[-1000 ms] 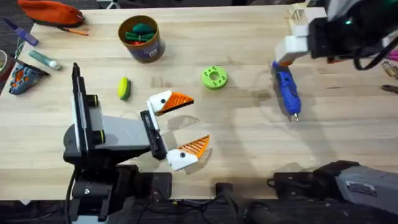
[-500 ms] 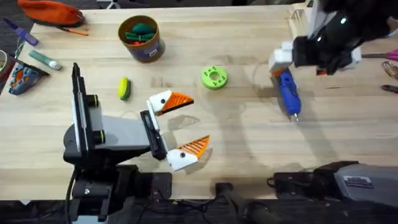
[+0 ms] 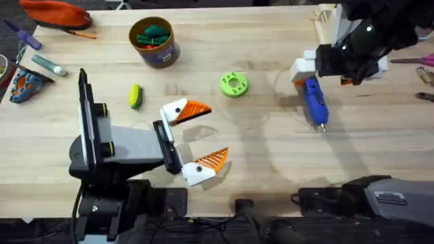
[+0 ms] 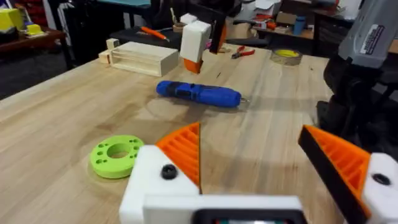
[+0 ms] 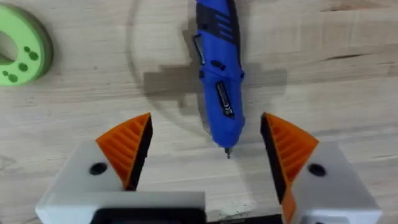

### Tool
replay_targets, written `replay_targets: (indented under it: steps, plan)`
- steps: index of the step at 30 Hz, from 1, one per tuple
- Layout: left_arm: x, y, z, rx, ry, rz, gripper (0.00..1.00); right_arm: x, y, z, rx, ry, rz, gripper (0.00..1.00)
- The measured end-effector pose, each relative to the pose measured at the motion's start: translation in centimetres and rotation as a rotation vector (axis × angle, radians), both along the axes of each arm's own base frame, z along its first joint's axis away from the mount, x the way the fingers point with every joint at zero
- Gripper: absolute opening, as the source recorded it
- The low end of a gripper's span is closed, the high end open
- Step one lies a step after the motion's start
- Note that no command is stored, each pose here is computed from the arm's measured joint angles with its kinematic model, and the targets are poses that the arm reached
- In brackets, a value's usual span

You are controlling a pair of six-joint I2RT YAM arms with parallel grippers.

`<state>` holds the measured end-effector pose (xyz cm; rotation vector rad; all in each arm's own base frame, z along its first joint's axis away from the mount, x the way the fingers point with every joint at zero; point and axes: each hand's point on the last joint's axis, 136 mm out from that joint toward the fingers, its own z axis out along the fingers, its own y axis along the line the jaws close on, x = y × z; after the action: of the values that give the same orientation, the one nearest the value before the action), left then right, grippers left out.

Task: Pick up the gripper from the table and insert it into the empty holder that is missing its gripper. Then pick up a screw, insert it into the mounting hole, and use the screwdriver to tighten it. Finally, clean up the table by picking up the vegetable and placing it into the bucket.

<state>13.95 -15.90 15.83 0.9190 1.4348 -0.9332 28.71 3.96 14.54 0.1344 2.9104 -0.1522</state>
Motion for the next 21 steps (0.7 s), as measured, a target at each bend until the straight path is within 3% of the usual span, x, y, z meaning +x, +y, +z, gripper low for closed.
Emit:
replay_targets:
  steps: [10, 13, 15, 19, 21]
  plan:
    - [0.00, 0.00, 0.00, 0.000, 0.000, 0.000, 0.989, 0.01, 0.01, -0.01, -0.001, 0.000, 0.003, 0.987]
    - [0.00, 0.00, 0.00, 0.000, -0.001, 0.000, 0.776, 0.01, 0.00, 0.00, 0.000, 0.000, 0.003, 0.987]
    - [0.00, 0.00, 0.00, 0.001, -0.001, 0.000, 0.516, 0.01, 0.01, -0.01, -0.001, 0.000, 0.003, 0.986]
    - [0.00, 0.00, 0.00, 0.002, -0.005, 0.000, 0.096, 0.01, 0.00, -0.01, -0.001, 0.000, 0.003, 0.986]
    - [0.01, 0.00, 0.00, 0.004, -0.010, 0.000, 0.015, 0.00, 0.00, 0.00, -0.001, 0.000, 0.003, 0.984]
